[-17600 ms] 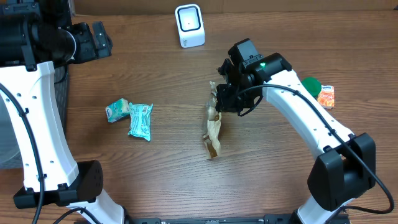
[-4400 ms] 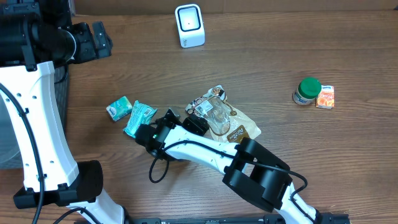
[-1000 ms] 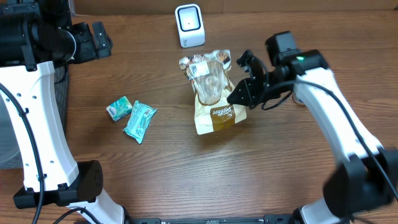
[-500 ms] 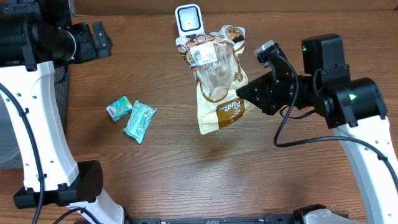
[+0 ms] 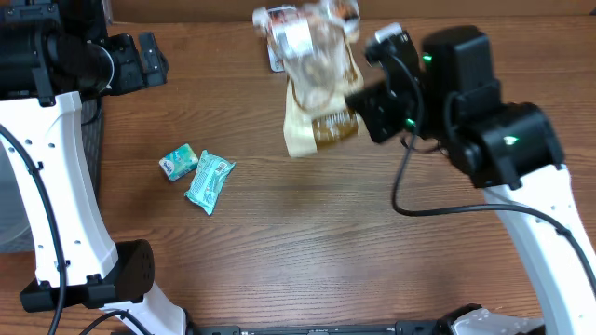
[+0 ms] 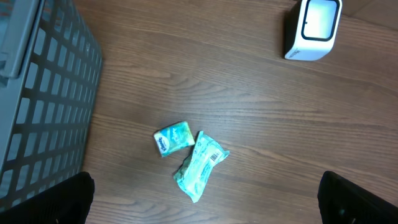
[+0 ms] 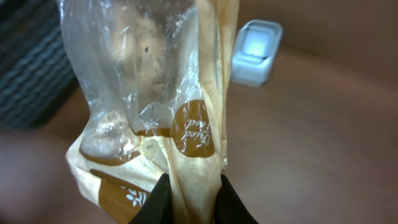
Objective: Scan the item barcode
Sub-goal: 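Carry the pouch up to the white scanner and hold it there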
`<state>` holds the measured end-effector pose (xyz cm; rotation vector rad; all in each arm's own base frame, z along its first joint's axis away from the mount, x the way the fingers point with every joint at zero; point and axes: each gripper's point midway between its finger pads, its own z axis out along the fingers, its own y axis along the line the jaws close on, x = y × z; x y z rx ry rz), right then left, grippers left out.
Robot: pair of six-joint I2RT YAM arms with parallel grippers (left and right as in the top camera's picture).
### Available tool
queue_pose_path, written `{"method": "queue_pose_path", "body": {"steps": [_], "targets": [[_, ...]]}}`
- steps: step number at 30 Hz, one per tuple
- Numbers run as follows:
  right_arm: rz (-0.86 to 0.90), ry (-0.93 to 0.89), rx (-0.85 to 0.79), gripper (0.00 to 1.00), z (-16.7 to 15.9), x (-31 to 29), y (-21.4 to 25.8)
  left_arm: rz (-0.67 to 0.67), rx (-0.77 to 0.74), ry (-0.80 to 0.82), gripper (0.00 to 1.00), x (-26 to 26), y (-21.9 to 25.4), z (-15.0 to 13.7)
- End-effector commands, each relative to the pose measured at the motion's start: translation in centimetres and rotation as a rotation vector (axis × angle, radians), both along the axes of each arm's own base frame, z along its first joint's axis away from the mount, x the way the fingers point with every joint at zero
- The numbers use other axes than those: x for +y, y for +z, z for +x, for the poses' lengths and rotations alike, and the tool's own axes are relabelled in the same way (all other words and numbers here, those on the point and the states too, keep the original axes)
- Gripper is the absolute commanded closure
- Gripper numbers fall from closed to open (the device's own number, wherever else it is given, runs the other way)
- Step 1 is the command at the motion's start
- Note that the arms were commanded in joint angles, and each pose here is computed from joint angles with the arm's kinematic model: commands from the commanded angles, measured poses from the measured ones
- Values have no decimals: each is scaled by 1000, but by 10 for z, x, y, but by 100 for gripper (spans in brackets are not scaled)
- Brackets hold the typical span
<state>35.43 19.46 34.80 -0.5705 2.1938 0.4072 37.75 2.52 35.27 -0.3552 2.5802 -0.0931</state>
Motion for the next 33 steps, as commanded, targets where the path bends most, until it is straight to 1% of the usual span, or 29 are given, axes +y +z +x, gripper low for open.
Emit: {"method": "queue_pose_path", "body": {"steps": [1,3,8,10,12,14,19,22,26,28,33], "targets": [[-245,-340,-147,96,50,-41,-3,15,-4,-18,0,-1,1,1],[-332,-427,-205,96,72,-44,-10,15,-4,-18,0,-1,1,1],[-574,-467,-265,96,115,-40,-47,15,-4,-18,0,-1,1,1],[-657,-528,-295,96,129,-45,-56,15,-4,-18,0,-1,1,1],[-694,-602,-338,96,144,-48,-61,15,-4,-18,1,-1,1,1],[-701,-625,-375,96,157,-44,-66,15,-4,-18,0,-1,1,1],[-763,-569,-451,96,185,-27,-78,15,-4,-18,0,-1,1,1],[-876,-491,-483,96,198,-17,-92,15,-4,-18,0,-1,1,1],[-1083,-353,-508,96,208,-3,-112,15,-4,-18,0,-1,1,1],[-1173,-326,-518,96,211,0,-118,15,-4,-18,0,-1,1,1],[-1239,-309,-572,96,224,8,-127,15,-4,-18,0,-1,1,1]]}}
